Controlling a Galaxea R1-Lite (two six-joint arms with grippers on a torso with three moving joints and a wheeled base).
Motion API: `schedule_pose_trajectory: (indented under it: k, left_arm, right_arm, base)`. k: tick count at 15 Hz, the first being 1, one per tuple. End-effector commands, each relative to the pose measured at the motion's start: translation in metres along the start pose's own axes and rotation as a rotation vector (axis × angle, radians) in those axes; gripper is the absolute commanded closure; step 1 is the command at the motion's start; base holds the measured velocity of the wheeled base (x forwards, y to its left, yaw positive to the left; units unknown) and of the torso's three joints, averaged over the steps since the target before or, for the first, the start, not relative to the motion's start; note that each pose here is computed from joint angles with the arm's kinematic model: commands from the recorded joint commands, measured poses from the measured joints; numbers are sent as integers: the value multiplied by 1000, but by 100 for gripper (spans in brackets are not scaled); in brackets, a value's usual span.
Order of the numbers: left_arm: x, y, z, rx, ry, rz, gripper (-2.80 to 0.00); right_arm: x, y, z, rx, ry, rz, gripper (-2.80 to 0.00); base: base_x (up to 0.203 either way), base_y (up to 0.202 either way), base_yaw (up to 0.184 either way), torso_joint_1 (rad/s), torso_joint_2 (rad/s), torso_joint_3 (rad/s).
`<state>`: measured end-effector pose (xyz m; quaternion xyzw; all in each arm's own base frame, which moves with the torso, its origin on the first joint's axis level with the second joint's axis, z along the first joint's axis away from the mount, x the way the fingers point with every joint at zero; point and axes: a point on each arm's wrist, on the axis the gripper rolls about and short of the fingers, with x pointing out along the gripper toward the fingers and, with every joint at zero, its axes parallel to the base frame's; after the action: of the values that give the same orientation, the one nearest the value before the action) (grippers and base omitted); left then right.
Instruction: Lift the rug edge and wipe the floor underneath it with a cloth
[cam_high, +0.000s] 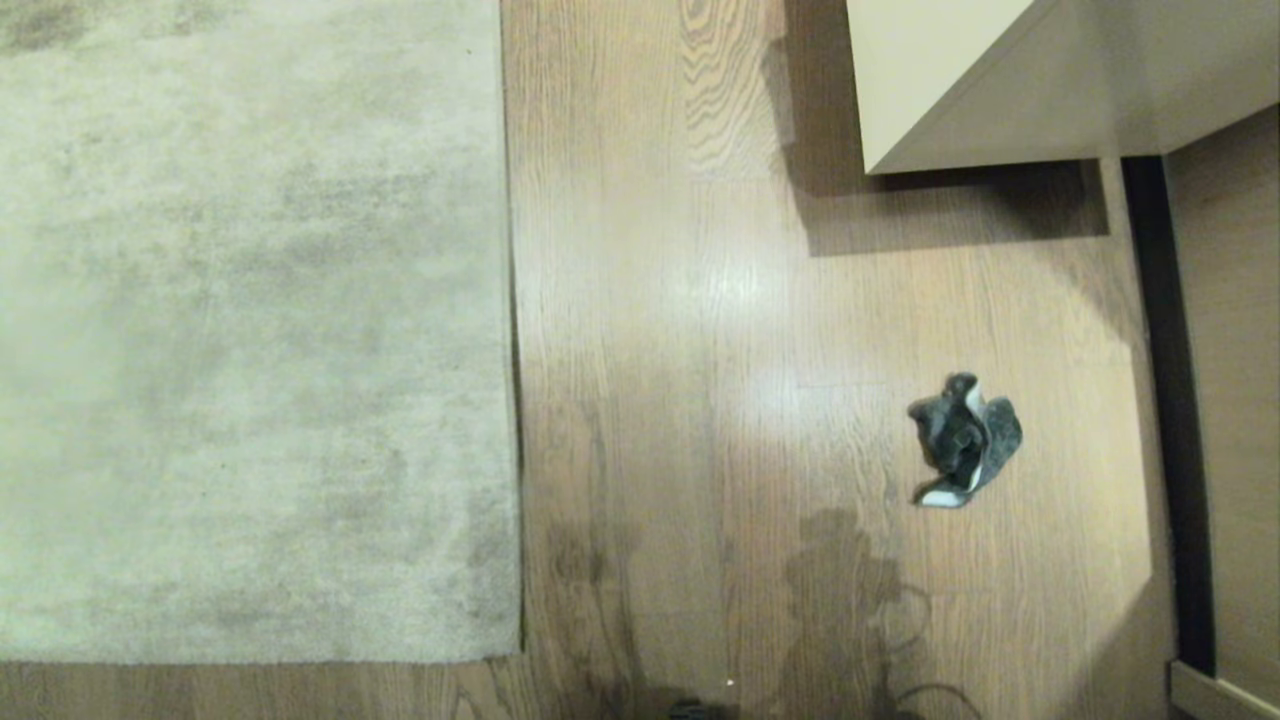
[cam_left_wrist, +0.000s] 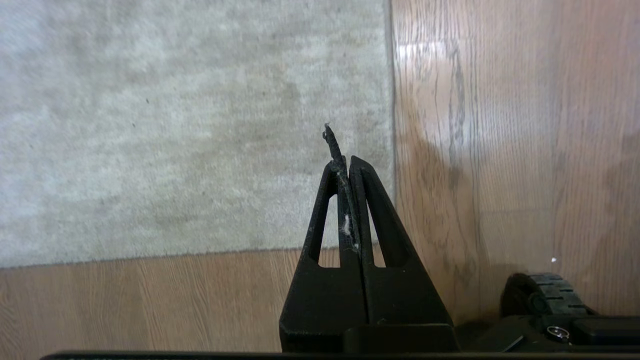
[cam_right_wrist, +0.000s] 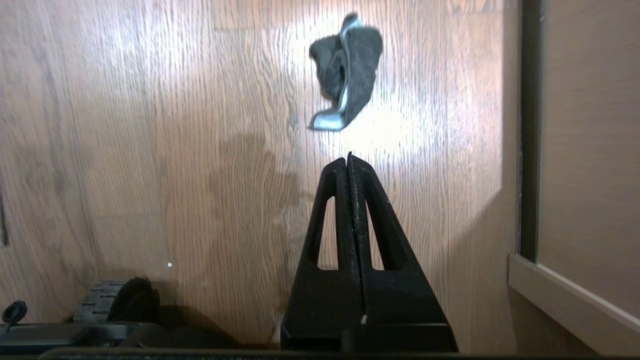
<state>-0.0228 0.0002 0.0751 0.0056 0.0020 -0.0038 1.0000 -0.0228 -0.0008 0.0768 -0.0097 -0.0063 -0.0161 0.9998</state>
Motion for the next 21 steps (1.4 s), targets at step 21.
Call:
schedule_pose_trajectory:
  k: [21]
  left_arm:
    - [0,0,0,3,-1,0,0]
  right_arm:
    - [0,0,0,0,1,0,0]
  base:
    - [0,0,0,2,2,203]
